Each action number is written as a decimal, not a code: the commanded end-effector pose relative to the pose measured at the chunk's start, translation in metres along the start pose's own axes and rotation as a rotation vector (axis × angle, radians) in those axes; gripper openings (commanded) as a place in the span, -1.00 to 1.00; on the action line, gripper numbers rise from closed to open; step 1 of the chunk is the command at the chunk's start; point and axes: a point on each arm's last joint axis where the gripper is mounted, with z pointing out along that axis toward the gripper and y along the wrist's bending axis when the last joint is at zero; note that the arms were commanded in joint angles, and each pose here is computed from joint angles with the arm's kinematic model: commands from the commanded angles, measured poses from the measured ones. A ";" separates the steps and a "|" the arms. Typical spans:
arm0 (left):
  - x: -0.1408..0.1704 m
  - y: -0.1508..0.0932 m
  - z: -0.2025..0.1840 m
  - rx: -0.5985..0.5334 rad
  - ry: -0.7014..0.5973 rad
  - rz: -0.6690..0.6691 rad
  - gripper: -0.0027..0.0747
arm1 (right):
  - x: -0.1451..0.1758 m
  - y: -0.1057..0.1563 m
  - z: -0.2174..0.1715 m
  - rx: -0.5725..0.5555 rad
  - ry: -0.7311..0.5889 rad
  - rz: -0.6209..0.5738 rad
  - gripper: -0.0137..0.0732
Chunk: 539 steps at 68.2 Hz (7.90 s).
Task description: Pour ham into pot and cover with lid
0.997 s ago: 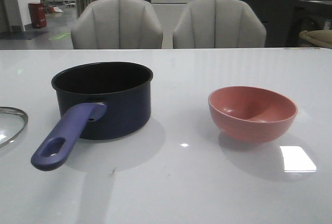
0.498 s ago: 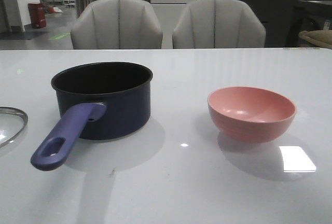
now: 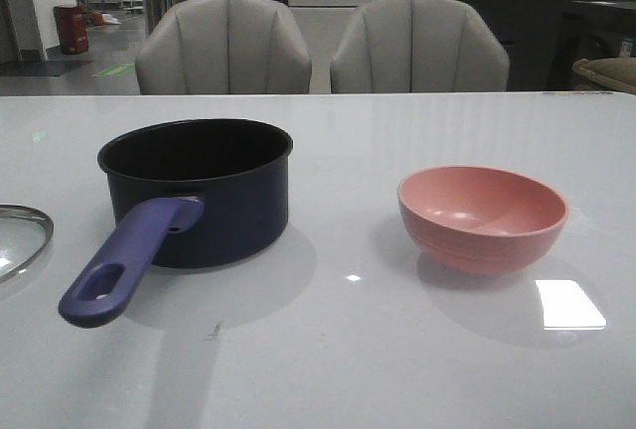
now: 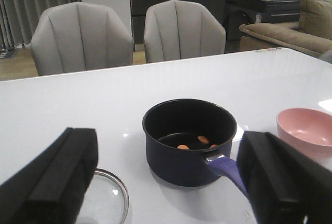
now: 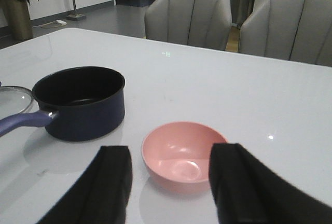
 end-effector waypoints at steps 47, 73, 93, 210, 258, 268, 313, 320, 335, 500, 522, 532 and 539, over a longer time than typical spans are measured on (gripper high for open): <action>-0.062 0.006 0.050 -0.065 0.098 -0.038 0.90 | -0.007 -0.001 0.000 0.010 -0.051 0.003 -0.31; -0.056 0.072 0.152 -0.379 0.486 -0.257 0.90 | -0.007 -0.001 0.000 0.010 -0.051 0.003 -0.31; -0.023 0.105 0.221 -0.402 0.874 -0.326 0.67 | -0.007 -0.001 0.000 0.010 -0.051 0.003 -0.31; 0.061 0.147 0.325 -0.384 1.281 -0.445 -0.08 | -0.007 -0.001 0.000 0.010 -0.051 0.003 -0.31; 0.012 0.145 0.321 -0.376 1.142 -0.409 -0.40 | -0.007 -0.001 0.000 0.010 -0.051 0.003 -0.31; -0.018 0.136 0.319 -0.347 1.078 -0.366 -0.40 | -0.007 -0.001 0.000 0.010 -0.051 0.003 -0.31; -0.071 -0.024 0.375 0.058 1.065 -0.057 -0.40 | -0.007 -0.001 0.000 0.010 -0.051 0.003 -0.31; -0.066 -0.030 0.382 0.069 1.111 -0.047 -0.40 | -0.007 -0.001 0.000 0.010 -0.051 0.003 -0.31; -0.062 -0.032 0.390 0.085 1.124 -0.065 -0.40 | -0.007 -0.001 0.000 0.010 -0.051 0.003 -0.31; -0.048 -0.035 0.394 0.140 1.163 -0.064 0.56 | -0.007 -0.001 0.000 0.010 -0.051 0.003 -0.31; -0.086 -0.028 0.392 0.096 1.036 -0.008 0.55 | -0.007 -0.001 0.000 0.010 -0.051 0.003 -0.31; -0.111 -0.025 0.378 0.077 0.962 0.014 0.52 | -0.007 -0.001 0.000 0.010 -0.051 0.003 -0.31; -0.128 -0.025 0.363 0.078 0.923 0.014 0.46 | -0.007 -0.001 0.000 0.010 -0.051 0.003 -0.31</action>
